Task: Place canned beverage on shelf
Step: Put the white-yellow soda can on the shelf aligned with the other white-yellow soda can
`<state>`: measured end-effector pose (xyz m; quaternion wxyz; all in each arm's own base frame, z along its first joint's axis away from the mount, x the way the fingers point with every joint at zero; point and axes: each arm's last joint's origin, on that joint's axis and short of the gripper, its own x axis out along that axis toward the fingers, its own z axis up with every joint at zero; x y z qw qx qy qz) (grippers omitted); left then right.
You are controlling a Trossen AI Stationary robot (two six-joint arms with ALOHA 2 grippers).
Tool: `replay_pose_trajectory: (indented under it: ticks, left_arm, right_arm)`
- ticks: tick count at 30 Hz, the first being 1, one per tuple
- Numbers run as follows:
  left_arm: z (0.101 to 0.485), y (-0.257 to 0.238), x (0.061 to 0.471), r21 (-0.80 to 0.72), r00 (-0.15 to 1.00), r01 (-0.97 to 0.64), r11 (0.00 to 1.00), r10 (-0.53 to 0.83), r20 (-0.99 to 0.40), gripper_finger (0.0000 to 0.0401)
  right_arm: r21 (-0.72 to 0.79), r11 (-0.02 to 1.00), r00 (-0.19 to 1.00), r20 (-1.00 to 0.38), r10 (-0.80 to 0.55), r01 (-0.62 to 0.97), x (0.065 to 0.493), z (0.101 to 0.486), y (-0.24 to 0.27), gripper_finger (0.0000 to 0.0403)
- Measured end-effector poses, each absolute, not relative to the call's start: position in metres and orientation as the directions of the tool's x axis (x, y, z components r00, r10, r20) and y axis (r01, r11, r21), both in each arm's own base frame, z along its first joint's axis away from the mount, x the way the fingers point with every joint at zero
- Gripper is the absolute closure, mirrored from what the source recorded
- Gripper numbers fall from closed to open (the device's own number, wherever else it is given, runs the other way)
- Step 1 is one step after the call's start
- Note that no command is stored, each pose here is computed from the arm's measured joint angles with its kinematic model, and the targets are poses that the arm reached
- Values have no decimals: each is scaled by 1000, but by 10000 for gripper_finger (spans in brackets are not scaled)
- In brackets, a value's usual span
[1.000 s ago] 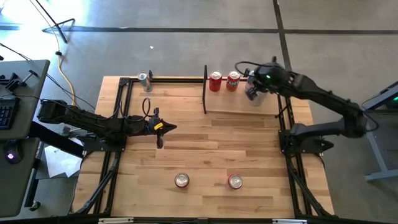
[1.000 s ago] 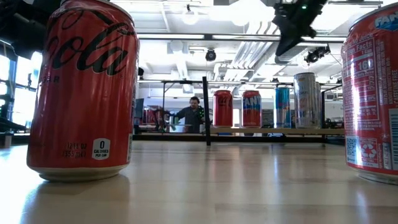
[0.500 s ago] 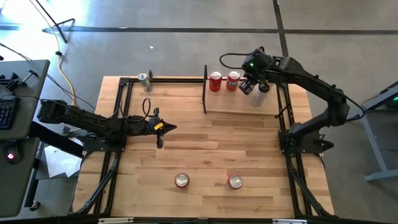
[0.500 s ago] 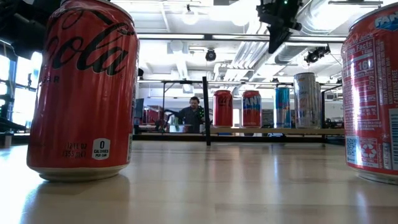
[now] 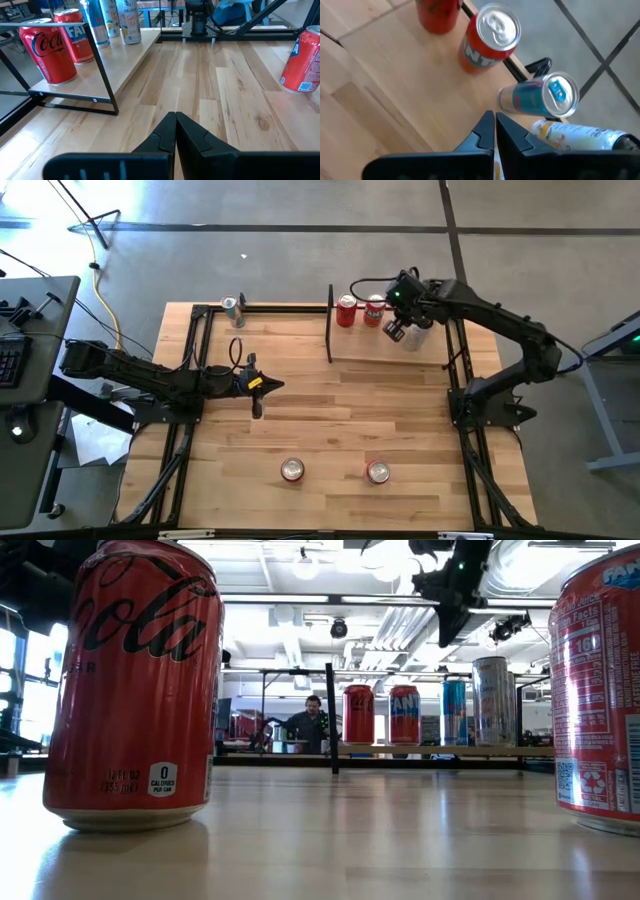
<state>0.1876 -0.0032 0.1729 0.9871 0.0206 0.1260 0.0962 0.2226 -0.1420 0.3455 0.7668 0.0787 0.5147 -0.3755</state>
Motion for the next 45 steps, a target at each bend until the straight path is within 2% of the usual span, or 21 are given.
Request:
replay_pose_trajectory:
  ticks: [15,32,45]
  left_arm:
    - [173,-3,188,63,950,-185,981,195,-245,401]
    - [173,-3,188,56,950,-187,981,195,-245,401]
    - [173,-3,188,56,949,-187,981,195,-246,401]
  right_arm:
    - [-285,681,65,-896,-440,675,209,308,-154,403]
    - [-292,719,14,-922,-387,631,204,302,-149,403]
    - [-326,761,-71,-935,-348,561,196,300,-144,403]
